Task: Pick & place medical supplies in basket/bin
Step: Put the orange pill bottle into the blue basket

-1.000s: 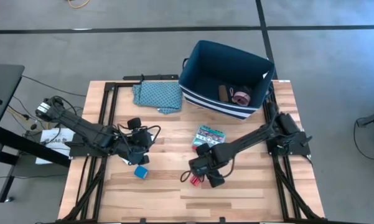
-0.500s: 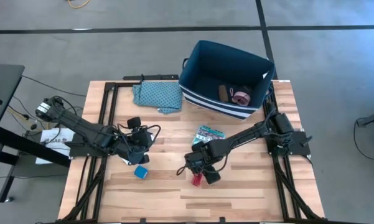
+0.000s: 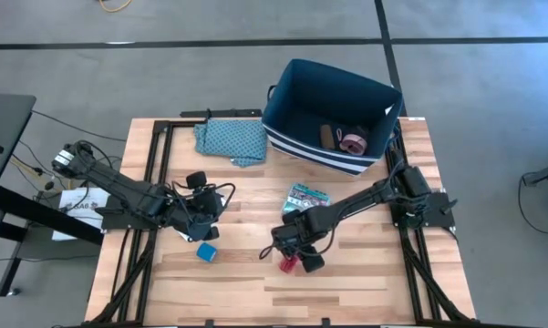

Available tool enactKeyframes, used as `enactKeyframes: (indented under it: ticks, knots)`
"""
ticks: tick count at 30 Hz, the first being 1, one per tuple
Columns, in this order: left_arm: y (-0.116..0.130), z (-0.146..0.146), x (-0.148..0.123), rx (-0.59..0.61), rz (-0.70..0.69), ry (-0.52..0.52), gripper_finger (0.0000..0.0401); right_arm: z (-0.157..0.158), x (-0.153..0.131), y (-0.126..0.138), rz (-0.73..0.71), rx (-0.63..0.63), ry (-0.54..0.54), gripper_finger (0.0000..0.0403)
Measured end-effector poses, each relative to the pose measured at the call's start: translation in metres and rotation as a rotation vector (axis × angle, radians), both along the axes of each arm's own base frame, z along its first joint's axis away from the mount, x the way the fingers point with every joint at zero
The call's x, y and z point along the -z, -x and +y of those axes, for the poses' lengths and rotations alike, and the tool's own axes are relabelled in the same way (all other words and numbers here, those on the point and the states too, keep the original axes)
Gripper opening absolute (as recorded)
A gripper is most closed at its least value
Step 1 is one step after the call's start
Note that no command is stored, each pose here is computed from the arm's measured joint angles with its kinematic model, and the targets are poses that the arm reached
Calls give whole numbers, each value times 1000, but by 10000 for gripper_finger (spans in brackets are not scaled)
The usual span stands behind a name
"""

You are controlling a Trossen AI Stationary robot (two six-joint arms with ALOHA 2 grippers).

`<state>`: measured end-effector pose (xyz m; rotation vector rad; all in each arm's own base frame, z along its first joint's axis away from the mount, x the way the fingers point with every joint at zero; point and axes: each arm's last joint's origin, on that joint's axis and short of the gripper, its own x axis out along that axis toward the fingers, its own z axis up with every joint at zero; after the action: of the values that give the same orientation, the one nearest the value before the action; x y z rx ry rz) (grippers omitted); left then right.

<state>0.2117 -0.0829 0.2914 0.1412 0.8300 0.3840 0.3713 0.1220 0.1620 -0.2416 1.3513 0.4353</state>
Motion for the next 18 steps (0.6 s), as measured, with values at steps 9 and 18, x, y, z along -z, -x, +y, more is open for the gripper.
enactKeyframes:
  ticks: [9,18]
  knots:
    - [0,0,0,-13,-7,11,137,17,16,4,43,-26,11,187]
    - [0,-1,1,-7,2,38,137,25,25,3,52,43,8,184]
